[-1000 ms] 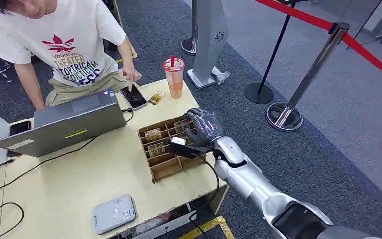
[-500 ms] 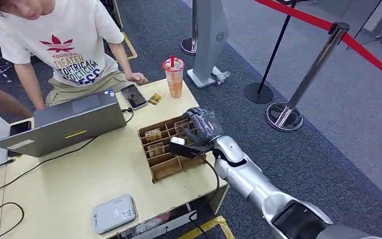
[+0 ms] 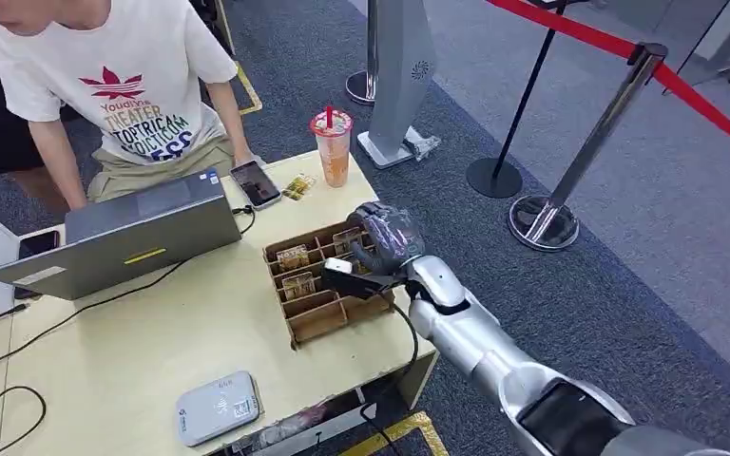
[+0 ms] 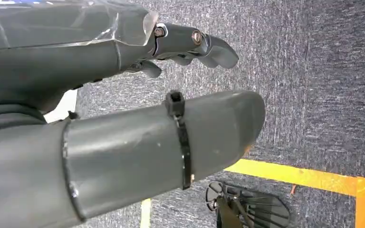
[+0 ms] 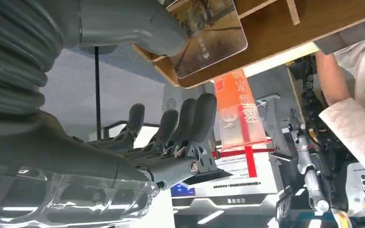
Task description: Pass the card to the sensor for recognition and then transmit it.
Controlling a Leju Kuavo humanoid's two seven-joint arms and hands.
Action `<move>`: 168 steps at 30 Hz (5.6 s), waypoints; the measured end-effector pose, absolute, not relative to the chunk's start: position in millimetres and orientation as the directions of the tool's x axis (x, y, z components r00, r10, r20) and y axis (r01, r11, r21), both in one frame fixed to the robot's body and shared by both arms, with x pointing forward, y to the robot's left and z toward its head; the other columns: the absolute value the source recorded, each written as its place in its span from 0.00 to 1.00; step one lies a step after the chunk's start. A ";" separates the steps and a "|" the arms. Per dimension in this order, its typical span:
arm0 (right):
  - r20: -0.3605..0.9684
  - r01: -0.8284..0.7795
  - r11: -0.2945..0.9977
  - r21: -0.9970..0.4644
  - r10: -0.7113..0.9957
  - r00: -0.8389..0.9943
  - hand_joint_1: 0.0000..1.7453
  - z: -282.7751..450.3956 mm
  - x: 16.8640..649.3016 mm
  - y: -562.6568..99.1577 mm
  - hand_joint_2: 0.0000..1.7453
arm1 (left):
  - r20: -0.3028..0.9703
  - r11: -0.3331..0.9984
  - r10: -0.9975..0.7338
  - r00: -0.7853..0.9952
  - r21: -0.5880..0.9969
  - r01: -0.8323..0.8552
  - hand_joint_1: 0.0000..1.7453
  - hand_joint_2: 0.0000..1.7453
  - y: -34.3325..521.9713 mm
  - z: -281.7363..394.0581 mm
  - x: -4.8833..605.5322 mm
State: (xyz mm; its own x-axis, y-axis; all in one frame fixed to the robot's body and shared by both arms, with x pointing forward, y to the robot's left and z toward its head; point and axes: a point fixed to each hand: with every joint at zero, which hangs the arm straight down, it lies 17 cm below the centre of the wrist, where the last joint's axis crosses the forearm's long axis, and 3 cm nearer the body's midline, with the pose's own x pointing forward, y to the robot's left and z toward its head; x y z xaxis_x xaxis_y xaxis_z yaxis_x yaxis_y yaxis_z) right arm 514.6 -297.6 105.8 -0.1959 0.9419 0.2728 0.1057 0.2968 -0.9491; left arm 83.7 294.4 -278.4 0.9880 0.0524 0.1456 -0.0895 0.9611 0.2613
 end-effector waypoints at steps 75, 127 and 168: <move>0.311 0.004 0.320 -0.948 0.925 -0.216 0.55 100.3 538.2 -278.9 1.00 | 0.149 0.959 0.071 0.986 0.262 -0.109 0.00 0.00 295.3 -278.4 83.3; 0.274 0.017 0.284 -0.959 0.939 -0.210 0.54 102.2 532.2 -286.2 1.00 | 0.145 0.960 0.063 0.987 0.263 -0.100 0.00 0.00 295.6 -278.3 84.2; 0.249 0.008 0.256 -0.967 0.947 -0.204 0.58 108.3 544.6 -299.3 1.00 | 0.143 0.960 0.060 0.988 0.264 -0.097 0.00 0.00 297.4 -278.2 85.0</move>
State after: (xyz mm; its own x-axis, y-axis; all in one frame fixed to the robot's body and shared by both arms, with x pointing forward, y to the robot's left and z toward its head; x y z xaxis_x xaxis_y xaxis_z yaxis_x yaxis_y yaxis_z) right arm 544.6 -299.3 108.3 -0.2037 0.9467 0.2494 0.0077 0.2562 -0.9666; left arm 85.0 297.4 -278.2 0.9879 0.0602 0.1432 -0.0968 0.9595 0.2644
